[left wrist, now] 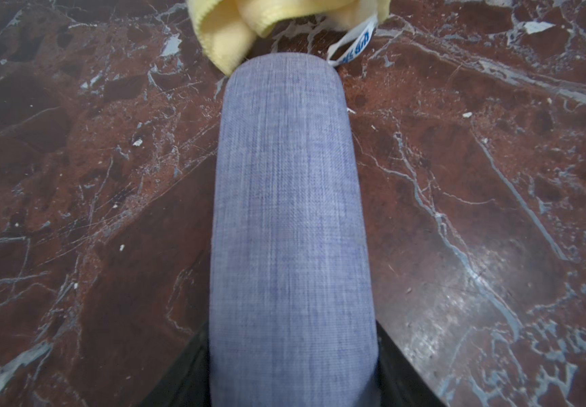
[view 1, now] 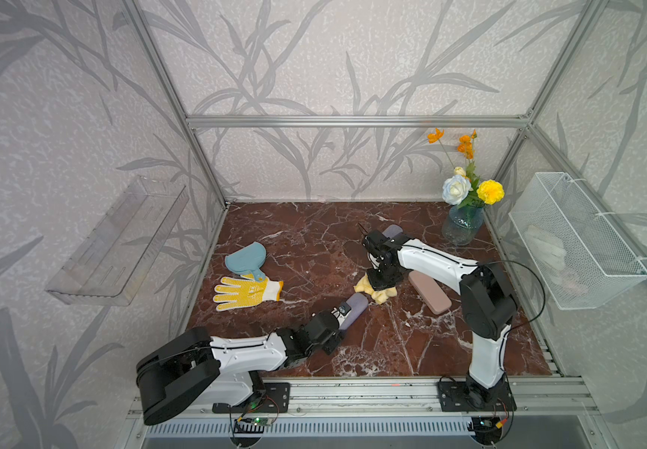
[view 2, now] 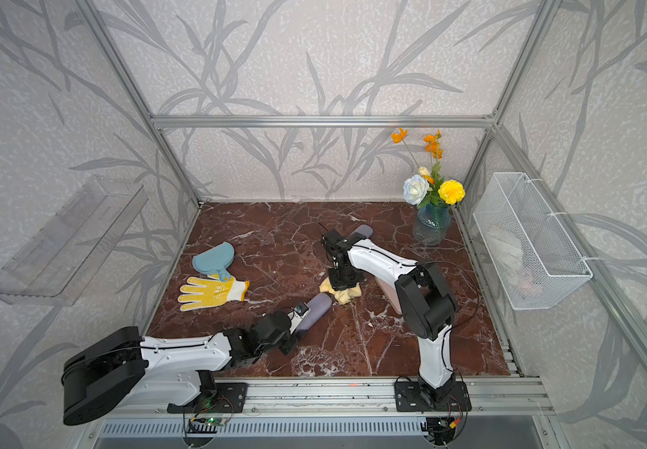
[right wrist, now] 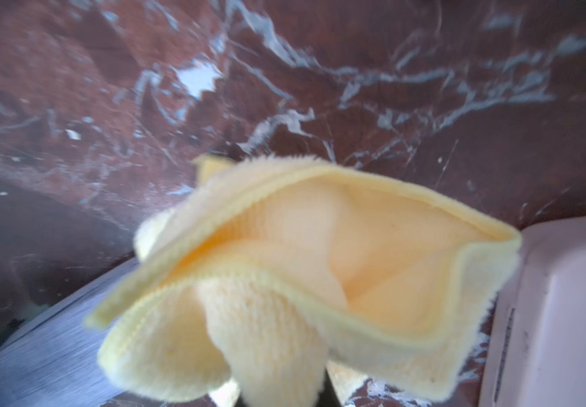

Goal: Wipe the eyeglass case
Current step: Wipe the dirt from the eyeglass case.

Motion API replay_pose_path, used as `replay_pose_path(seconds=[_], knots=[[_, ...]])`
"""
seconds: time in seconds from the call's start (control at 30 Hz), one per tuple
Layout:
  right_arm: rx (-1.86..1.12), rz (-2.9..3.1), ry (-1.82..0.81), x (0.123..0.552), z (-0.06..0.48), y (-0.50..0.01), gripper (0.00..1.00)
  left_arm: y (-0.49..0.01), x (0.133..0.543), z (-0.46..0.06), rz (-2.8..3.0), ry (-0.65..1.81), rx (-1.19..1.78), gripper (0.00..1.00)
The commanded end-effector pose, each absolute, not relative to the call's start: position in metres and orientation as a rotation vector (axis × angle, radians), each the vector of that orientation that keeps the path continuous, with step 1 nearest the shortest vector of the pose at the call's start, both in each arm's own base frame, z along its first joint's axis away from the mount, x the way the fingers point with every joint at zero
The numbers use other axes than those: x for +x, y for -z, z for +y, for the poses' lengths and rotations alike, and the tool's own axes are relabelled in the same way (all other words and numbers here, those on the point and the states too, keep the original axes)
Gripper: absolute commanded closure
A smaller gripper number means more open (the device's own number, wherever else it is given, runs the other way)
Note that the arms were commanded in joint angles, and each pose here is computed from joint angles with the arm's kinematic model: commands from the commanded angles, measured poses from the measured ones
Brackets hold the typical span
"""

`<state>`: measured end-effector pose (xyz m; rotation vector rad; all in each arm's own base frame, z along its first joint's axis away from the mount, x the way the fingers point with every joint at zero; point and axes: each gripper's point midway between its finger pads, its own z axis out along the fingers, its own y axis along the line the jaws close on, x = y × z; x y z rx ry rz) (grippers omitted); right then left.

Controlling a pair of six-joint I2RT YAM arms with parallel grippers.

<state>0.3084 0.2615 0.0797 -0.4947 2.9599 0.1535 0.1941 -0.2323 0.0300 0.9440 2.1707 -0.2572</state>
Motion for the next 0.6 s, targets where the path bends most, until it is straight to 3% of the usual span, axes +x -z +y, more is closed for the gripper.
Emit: replay_pose_path(seconds=[0.0,0.1,0.17,0.27,0.4,0.47,0.57], knots=[[-0.562,2.976,-0.455,0.276,0.306,-0.106,1.00,-0.040,0.200,-0.237,2.126,0.259,0.923,0.76],[-0.414,3.058,-1.104,0.234,0.372,-0.099,1.00,-0.039,0.200,-0.237,2.124,0.257,0.927,0.76],[-0.302,3.090,-1.271,0.225,0.384,-0.086,1.00,-0.038,0.200,-0.238,2.127,0.248,0.942,0.76],[-0.235,3.120,-1.083,0.248,0.345,-0.066,1.00,-0.039,0.201,-0.239,2.126,0.238,0.947,0.76],[-0.246,3.128,-0.343,0.302,0.237,-0.053,1.00,-0.040,0.202,-0.242,2.115,0.253,0.946,0.75],[-0.213,3.061,-0.292,0.320,0.223,-0.070,1.00,-0.038,0.202,-0.243,2.119,0.249,0.952,0.76],[-0.335,2.995,-0.379,0.315,0.253,-0.101,1.00,-0.040,0.201,-0.244,2.118,0.253,0.951,0.77]])
